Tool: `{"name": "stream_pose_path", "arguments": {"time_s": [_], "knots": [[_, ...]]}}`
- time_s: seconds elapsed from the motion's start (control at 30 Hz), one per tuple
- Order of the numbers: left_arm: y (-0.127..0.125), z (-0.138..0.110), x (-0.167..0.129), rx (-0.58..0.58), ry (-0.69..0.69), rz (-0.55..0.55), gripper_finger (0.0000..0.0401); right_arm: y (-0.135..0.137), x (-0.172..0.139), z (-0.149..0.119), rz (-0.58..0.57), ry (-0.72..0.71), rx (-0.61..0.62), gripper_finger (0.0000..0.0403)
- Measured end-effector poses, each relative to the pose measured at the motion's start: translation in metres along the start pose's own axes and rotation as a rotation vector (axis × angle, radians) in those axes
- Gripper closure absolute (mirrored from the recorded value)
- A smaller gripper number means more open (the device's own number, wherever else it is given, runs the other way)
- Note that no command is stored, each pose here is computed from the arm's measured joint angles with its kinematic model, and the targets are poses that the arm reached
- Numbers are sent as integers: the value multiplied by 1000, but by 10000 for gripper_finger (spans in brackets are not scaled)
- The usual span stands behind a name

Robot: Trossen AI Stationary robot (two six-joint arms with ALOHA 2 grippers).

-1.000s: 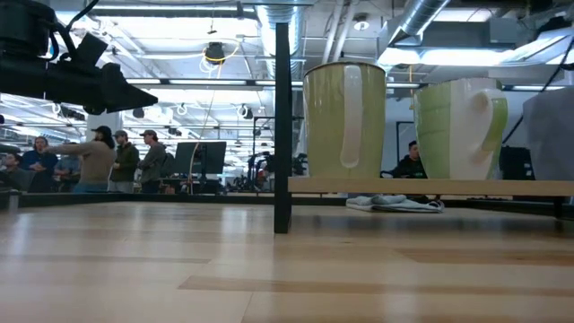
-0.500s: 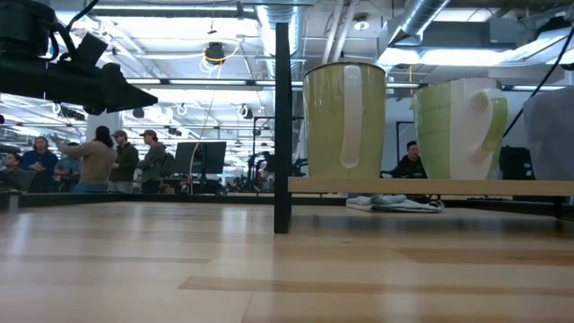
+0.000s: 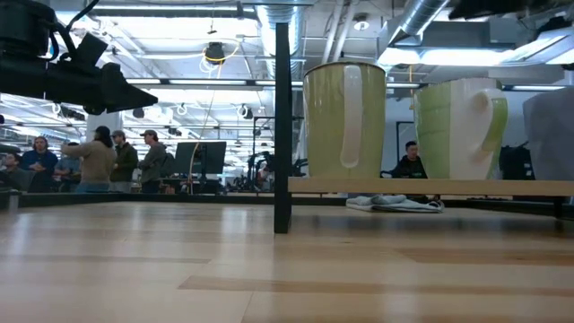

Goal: Stack small to large cups/mugs on shelf
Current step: Return to Home Position

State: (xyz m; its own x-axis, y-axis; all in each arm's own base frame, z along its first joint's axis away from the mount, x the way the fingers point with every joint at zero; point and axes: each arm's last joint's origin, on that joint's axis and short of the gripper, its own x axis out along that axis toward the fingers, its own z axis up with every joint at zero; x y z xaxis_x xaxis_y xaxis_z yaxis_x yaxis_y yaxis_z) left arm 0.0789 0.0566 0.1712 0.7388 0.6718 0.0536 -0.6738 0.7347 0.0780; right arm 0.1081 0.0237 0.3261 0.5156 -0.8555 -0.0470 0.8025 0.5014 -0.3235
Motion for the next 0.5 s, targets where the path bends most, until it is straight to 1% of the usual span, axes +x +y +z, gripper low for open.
{"name": "stream_pose_path", "arguments": {"time_s": [0.13, 0.37, 0.5], "knots": [[0, 0, 0, -2, 0, 0, 282, -19, 10, -5, -112, 40, 5, 147], [0, 0, 0, -1, 0, 0, 282, -53, 14, -12, -270, 86, 82, 147], [0, 0, 0, -2, 0, 0, 282, -66, 15, -15, -362, 116, 57, 147]]}}
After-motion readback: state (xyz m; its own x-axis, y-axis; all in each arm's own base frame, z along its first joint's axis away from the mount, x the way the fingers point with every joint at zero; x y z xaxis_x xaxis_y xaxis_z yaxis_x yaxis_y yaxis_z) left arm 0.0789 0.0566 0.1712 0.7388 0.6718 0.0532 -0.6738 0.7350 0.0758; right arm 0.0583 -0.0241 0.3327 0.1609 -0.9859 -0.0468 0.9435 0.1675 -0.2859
